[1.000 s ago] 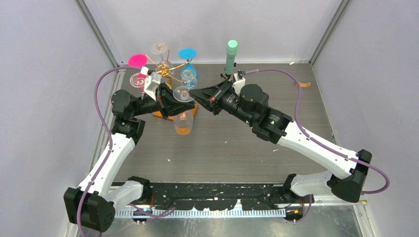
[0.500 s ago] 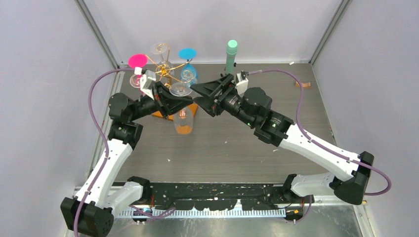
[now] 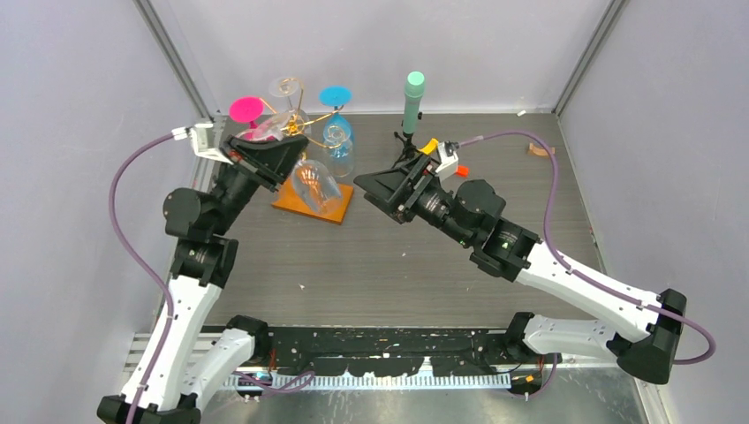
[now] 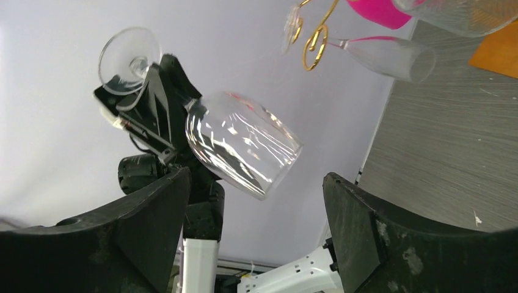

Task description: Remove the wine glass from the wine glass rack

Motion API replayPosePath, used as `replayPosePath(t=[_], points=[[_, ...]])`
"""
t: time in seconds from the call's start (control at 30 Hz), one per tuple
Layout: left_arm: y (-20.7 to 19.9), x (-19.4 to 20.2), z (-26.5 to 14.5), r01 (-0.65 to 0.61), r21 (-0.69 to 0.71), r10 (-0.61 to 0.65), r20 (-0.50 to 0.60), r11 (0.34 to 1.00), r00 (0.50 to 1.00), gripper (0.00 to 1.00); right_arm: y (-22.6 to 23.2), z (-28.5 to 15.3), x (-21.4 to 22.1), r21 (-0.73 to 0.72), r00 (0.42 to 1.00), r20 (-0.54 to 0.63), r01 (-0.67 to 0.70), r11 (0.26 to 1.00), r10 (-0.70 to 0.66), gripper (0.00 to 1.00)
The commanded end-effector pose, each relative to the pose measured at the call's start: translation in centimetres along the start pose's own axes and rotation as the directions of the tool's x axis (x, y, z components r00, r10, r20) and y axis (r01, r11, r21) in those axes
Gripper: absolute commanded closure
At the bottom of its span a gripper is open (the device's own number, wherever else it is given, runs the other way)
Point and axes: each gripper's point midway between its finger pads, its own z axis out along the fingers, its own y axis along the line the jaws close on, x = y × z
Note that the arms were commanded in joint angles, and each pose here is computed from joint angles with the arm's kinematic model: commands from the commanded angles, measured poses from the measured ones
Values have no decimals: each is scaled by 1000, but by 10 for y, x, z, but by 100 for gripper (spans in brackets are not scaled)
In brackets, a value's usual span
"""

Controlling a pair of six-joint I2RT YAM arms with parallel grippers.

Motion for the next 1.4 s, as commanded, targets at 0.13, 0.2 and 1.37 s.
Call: replayPosePath(t=[0.13,0.2,1.37], points=[[7,-83,-25,357,-86,-282,455,930,845,100,85,-17,24,-461,991,-119,6,887,-69,19],[12,-89,-33,410,-93,-311,506,907,805,100,96,-18,31,-497,983,-157,1,868,-91,21],[16,-74,-48,546,0,-462,531,838,710,100,121,43,44,-482,965,-239,-212,850,105,60]])
